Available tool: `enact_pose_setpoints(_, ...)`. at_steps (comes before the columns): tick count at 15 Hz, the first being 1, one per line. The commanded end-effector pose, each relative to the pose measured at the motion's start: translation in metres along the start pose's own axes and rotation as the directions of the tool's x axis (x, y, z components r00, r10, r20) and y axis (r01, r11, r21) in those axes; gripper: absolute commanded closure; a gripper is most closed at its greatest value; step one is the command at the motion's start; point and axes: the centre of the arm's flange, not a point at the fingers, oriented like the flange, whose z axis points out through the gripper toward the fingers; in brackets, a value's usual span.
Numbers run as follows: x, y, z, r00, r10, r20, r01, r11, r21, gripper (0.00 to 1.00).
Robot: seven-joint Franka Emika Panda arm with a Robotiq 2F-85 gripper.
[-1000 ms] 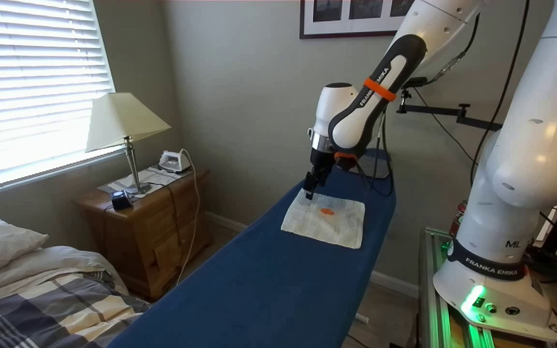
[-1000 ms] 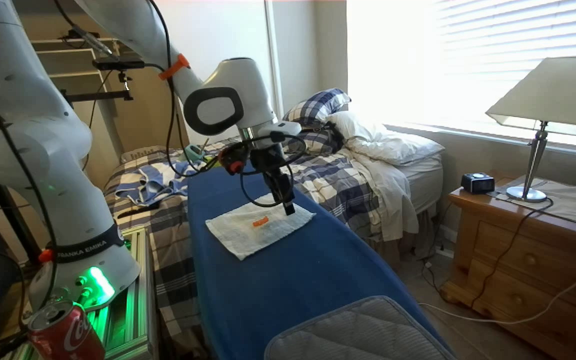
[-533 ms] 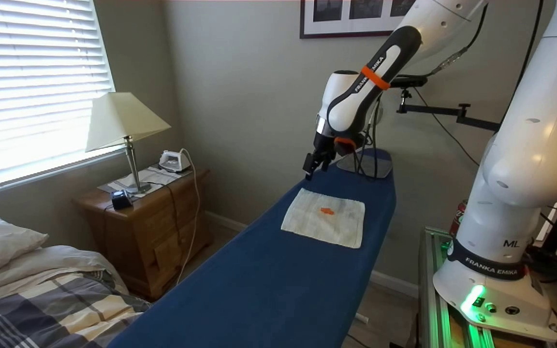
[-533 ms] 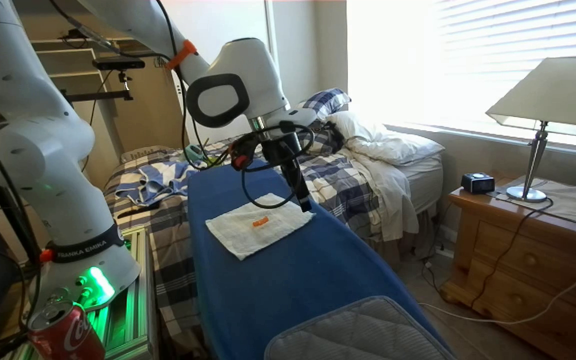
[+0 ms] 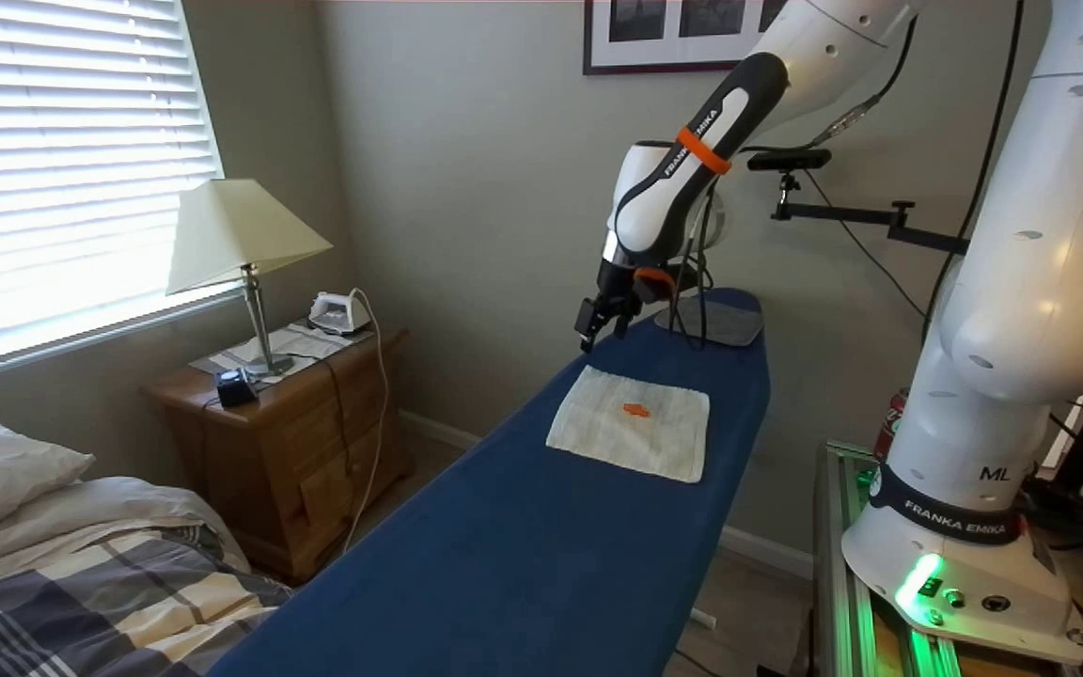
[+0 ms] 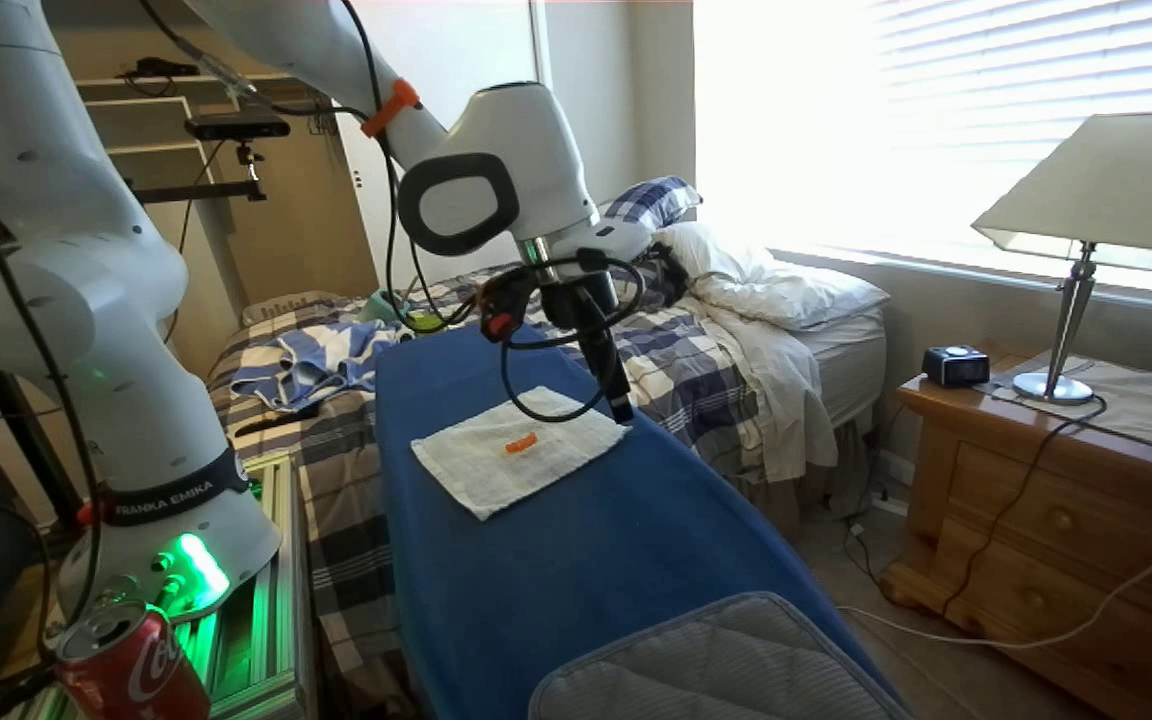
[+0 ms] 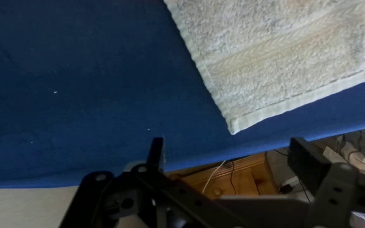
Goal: Place the orange object on the cloth then fold the cloth corner to corner twice
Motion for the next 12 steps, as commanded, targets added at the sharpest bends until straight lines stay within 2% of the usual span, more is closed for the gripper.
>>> enact_pose_setpoints(1,0.016,0.000,0.015,0.999,-0.007,0.033,0.007,1.000,0.013,0.00)
enact_pose_setpoints(7,0.018,-0.007,0.032,0.998,-0.019,0.065,0.018,1.000,0.018,0.00)
enact_pose_setpoints(8,0.019,-0.008,0.034,0.997,-0.021,0.068,0.020,1.000,0.019,0.10)
enact_pose_setpoints(9,0.019,-0.009,0.036,0.997,-0.024,0.071,0.023,1.000,0.019,0.26)
enact_pose_setpoints(12,0.022,-0.011,0.039,0.997,-0.030,0.074,0.029,0.999,0.019,0.48)
